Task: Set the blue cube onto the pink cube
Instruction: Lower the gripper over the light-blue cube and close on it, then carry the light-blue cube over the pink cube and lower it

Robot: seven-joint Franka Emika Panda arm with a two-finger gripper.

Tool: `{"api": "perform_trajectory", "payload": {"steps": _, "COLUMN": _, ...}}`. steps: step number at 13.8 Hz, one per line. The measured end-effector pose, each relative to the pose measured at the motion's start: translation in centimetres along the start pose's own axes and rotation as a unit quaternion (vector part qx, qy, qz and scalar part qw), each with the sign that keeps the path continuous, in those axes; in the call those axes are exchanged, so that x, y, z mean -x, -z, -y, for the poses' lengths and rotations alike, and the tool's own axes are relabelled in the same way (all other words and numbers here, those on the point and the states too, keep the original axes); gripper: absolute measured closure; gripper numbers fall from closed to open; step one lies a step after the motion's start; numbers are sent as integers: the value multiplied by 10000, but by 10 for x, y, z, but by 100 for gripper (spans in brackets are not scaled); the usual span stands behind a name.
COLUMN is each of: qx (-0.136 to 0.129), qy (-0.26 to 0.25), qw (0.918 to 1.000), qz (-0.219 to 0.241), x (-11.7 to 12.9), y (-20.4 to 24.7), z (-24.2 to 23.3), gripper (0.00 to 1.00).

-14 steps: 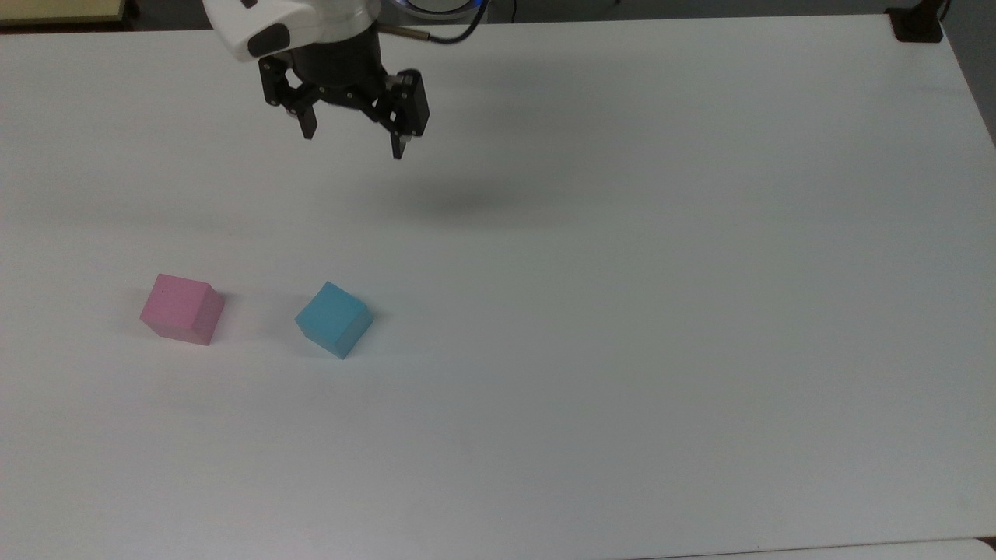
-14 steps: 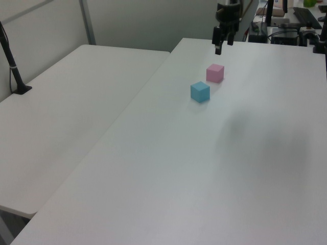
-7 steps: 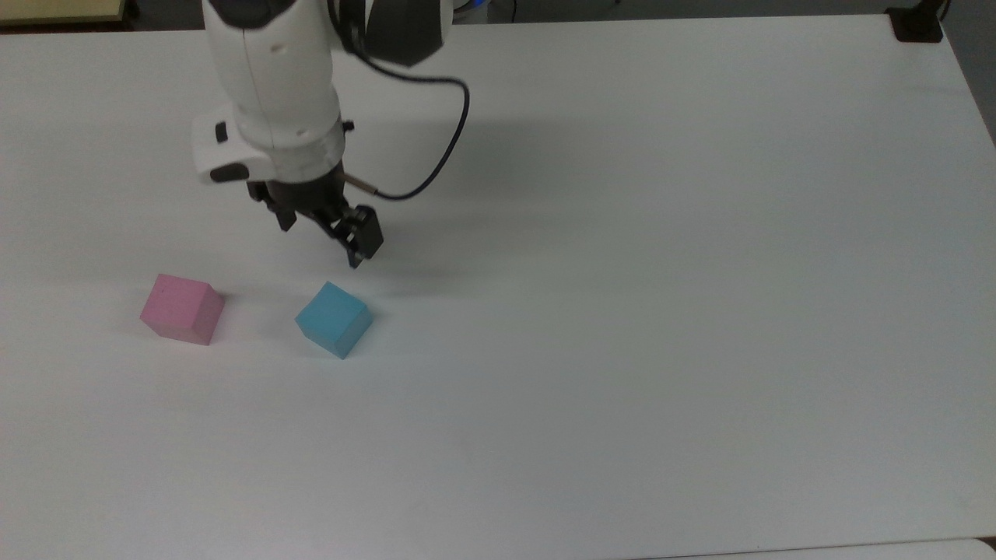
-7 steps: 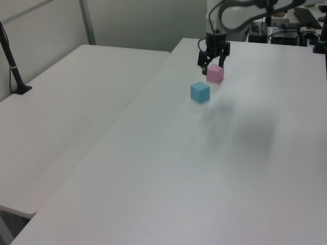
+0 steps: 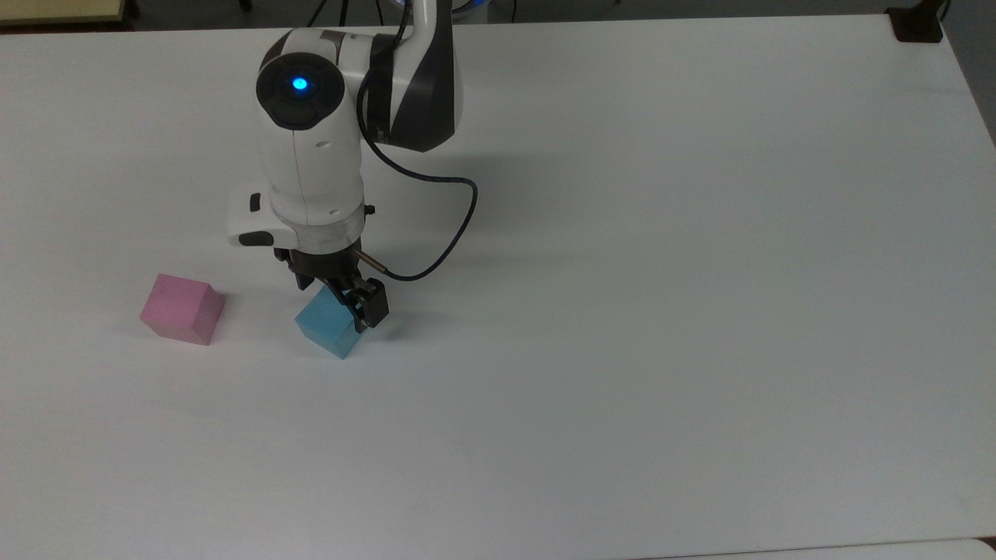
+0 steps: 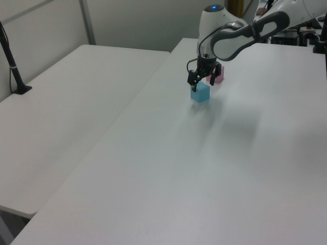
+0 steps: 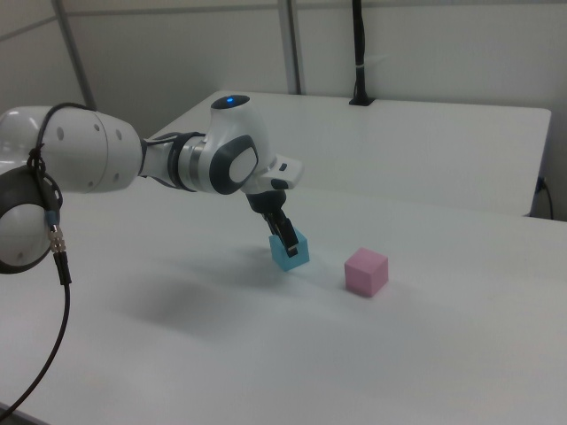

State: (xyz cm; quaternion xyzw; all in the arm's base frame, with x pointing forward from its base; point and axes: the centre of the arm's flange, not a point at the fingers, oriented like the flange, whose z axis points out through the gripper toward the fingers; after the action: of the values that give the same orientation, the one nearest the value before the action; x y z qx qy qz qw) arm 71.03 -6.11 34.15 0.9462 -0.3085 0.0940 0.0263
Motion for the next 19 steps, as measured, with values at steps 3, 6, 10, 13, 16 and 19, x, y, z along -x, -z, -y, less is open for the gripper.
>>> {"api": "perform_trajectory", "payload": {"steps": 3, "qx": -8, "qy": -75, "qw": 10000, "qz": -33, "x": 0, "y": -6, "z": 2, "gripper": 0}}
{"api": "perform_trajectory", "payload": {"steps": 6, "qx": 239, "qy": 289, "qw": 9991, "qz": -204, "x": -1, "y": -6, "z": 1, "gripper": 31}}
{"api": "perform_trajectory", "payload": {"steps": 10, "qx": 235, "qy": 1216, "qw": 9919, "qz": -275, "x": -13, "y": 5, "z": -11, "gripper": 45}}
{"api": "perform_trajectory", "payload": {"steps": 13, "qx": 92, "qy": 1515, "qw": 9880, "qz": -285, "x": -40, "y": 39, "z": -42, "gripper": 46}}
{"api": "perform_trajectory", "payload": {"steps": 16, "qx": 48, "qy": 1640, "qw": 9861, "qz": -272, "x": -69, "y": 62, "z": -95, "gripper": 46}}
{"api": "perform_trajectory", "payload": {"steps": 19, "qx": 128, "qy": 1579, "qw": 9871, "qz": -230, "x": -84, "y": 55, "z": -134, "gripper": 46}}
